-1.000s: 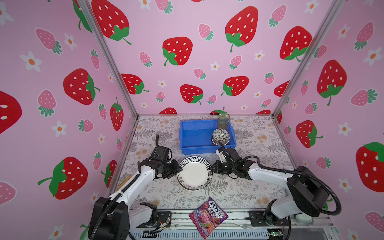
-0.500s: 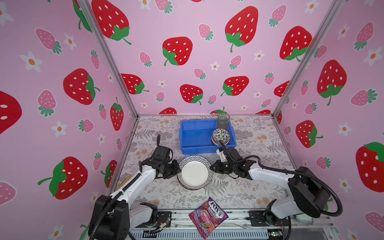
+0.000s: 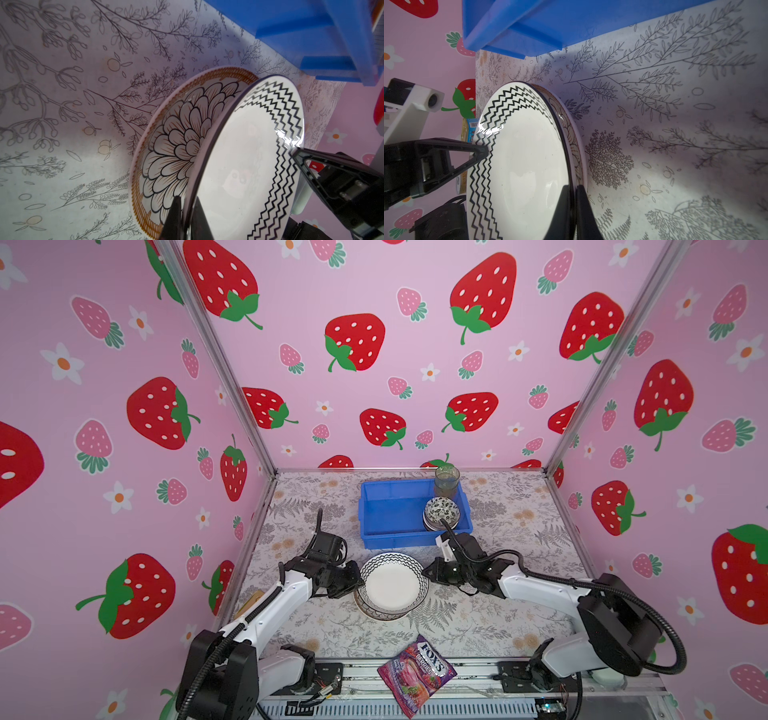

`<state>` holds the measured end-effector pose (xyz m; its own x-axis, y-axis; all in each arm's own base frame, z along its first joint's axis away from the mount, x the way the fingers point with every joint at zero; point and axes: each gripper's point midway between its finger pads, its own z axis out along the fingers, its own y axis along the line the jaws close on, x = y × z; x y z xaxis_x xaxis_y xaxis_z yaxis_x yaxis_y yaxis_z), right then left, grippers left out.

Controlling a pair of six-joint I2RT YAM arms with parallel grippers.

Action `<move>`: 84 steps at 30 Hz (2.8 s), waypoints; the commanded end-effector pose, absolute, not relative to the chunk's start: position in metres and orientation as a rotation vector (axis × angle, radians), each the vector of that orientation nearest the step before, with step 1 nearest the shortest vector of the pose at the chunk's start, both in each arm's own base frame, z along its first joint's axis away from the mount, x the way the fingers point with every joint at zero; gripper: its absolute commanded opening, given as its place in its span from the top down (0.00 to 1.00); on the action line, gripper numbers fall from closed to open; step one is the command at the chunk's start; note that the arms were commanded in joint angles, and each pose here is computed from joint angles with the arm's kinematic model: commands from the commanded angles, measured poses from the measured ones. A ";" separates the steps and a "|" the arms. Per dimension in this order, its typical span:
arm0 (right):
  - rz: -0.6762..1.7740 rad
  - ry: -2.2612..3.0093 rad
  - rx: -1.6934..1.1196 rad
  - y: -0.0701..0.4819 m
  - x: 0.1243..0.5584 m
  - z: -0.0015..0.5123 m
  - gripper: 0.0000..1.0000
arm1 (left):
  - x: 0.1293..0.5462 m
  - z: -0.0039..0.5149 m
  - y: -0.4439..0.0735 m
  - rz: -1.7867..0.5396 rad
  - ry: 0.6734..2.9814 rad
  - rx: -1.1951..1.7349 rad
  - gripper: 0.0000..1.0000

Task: Place the mixed dishes into the plastic bin
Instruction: 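Close the left gripper on the tilted zigzag plate rim while the right holds it, then carry the zigzag plate with the left gripper to the bin while the right withdraws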

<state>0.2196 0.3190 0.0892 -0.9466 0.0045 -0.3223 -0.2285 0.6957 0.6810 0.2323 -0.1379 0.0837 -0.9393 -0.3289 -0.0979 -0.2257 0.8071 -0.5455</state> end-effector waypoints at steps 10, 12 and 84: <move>1.343 2.420 -0.292 0.356 0.224 0.151 0.85 | 0.239 0.096 -0.140 -0.848 2.734 -0.441 1.00; 1.337 2.419 -0.289 0.354 0.225 0.151 0.76 | 0.239 0.099 -0.142 -0.863 2.721 -0.432 1.00; 1.191 2.223 -0.030 0.160 0.310 0.214 0.32 | 0.353 0.247 -0.150 -0.861 2.465 -0.316 1.00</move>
